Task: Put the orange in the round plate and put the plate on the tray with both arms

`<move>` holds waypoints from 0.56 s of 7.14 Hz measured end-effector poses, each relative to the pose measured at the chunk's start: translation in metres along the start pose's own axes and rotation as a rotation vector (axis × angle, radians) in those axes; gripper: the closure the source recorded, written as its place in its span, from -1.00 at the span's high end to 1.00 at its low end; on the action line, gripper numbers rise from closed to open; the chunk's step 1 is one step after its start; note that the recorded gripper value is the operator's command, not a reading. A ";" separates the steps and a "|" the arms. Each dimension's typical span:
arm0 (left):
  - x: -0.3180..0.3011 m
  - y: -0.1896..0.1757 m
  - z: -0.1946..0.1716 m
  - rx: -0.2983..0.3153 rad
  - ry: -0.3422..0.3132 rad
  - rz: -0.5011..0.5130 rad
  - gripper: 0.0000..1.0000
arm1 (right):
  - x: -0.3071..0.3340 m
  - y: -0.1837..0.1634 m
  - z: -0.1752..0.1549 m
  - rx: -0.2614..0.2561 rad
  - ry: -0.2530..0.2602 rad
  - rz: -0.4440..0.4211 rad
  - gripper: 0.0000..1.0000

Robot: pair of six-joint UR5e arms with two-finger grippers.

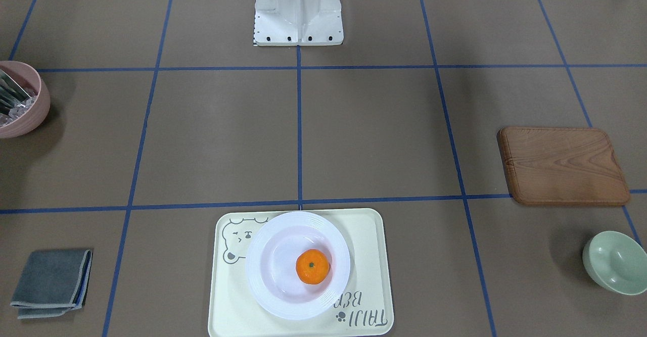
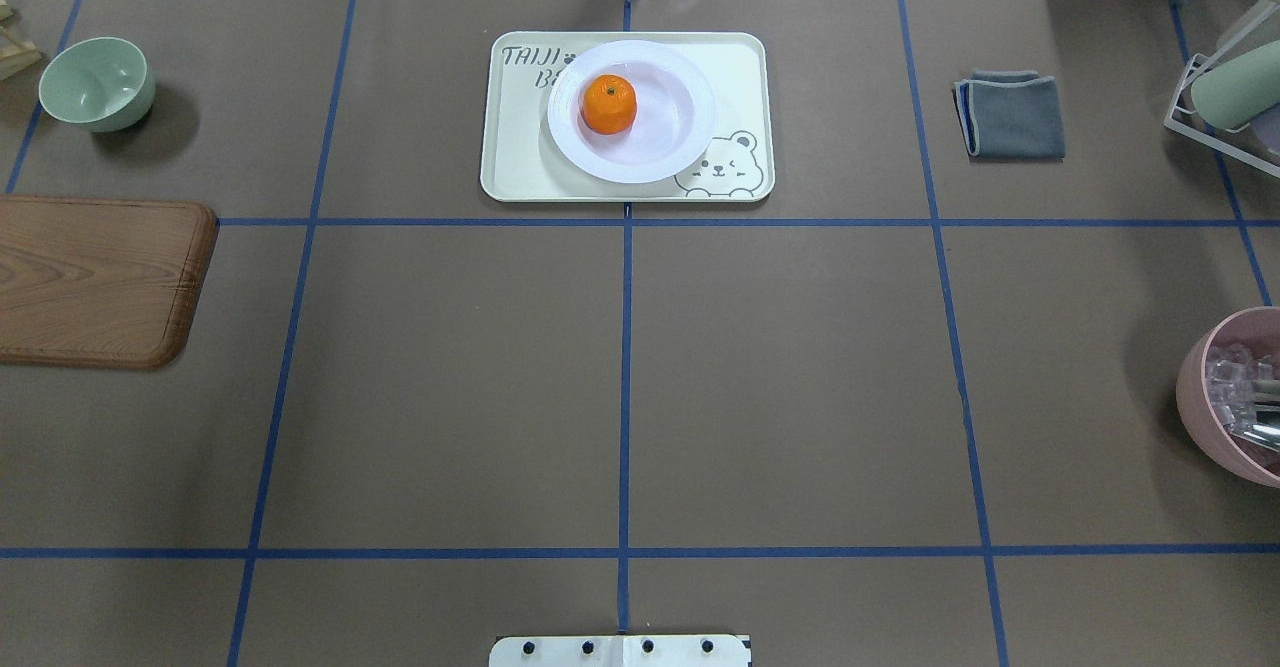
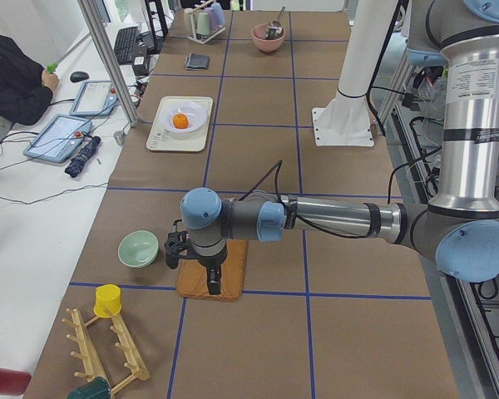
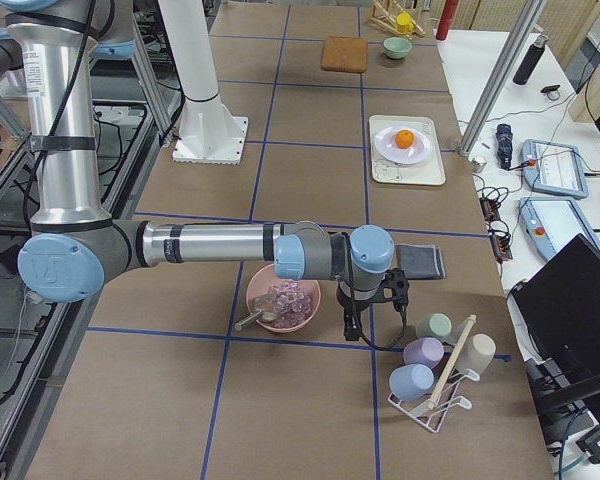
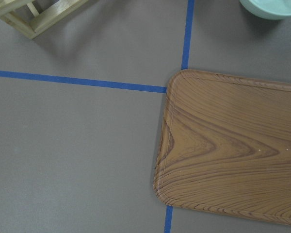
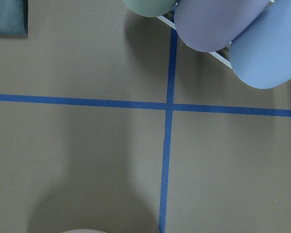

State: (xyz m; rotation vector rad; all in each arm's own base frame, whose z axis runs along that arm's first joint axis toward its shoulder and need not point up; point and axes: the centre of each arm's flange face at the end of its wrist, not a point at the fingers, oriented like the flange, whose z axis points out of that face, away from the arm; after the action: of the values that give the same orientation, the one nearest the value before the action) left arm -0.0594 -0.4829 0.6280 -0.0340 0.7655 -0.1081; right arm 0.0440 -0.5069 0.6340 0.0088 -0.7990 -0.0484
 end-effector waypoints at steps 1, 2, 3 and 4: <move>0.000 0.000 0.000 0.000 -0.001 0.000 0.97 | 0.000 0.000 0.000 0.000 0.001 0.001 1.00; 0.000 -0.001 0.000 -0.001 -0.002 0.000 0.97 | 0.001 0.001 0.001 0.000 0.001 0.001 1.00; 0.000 -0.001 0.000 -0.001 -0.002 0.000 0.97 | 0.001 0.001 0.001 0.001 0.001 0.000 1.00; 0.000 -0.001 0.000 0.000 -0.003 -0.001 0.97 | 0.001 0.001 0.001 0.002 0.001 -0.001 1.00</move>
State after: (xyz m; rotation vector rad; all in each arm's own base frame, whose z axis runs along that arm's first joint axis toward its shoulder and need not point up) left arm -0.0596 -0.4841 0.6286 -0.0349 0.7630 -0.1088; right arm 0.0441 -0.5058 0.6354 0.0115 -0.7979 -0.0484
